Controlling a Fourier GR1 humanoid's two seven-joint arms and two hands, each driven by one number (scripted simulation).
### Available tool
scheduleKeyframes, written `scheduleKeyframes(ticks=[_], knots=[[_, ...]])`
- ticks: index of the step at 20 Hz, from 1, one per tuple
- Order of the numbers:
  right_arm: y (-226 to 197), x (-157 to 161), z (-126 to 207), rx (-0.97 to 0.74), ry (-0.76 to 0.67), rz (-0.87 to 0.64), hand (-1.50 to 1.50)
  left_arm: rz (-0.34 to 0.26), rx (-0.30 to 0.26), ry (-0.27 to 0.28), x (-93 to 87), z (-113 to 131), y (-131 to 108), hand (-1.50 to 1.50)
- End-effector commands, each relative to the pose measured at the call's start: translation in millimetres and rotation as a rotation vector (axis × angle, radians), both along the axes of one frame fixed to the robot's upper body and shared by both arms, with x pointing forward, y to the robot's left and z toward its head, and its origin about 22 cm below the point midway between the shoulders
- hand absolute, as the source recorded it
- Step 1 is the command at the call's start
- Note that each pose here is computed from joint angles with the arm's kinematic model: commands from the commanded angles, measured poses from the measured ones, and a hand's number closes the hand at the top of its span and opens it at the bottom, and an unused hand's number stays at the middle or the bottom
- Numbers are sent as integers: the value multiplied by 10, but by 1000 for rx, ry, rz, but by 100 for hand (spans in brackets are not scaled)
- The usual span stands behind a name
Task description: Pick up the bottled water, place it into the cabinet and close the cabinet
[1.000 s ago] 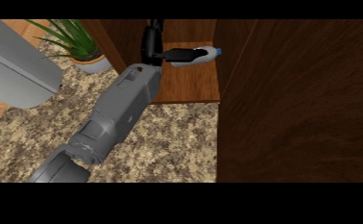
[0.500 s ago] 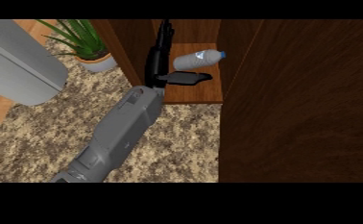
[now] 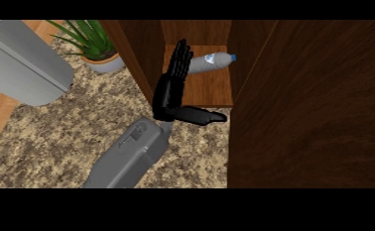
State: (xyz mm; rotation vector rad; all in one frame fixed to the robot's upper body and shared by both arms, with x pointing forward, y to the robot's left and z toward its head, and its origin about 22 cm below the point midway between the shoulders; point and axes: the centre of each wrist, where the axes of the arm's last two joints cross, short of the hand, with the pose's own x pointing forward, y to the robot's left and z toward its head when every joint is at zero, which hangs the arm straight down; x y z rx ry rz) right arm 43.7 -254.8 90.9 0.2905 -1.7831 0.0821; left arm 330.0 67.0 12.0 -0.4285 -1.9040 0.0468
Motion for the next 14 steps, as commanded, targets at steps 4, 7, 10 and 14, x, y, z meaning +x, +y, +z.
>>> scheduleKeyframes(ticks=[4, 7, 10, 14], knots=[[37, -61, 432, -119, -63, 58, -150, -84, -50, 10, -517, 16, 195, -150], [-30, -10, 295, -156, -65, 170, -150, -104, -55, 48, -698, 39, 330, 150], [-54, -31, 304, -233, -10, 290, 150, -85, -60, 52, -861, 35, 556, 150], [62, -94, 505, -248, -43, 407, 150, -42, -45, 34, -965, 18, 817, 150]])
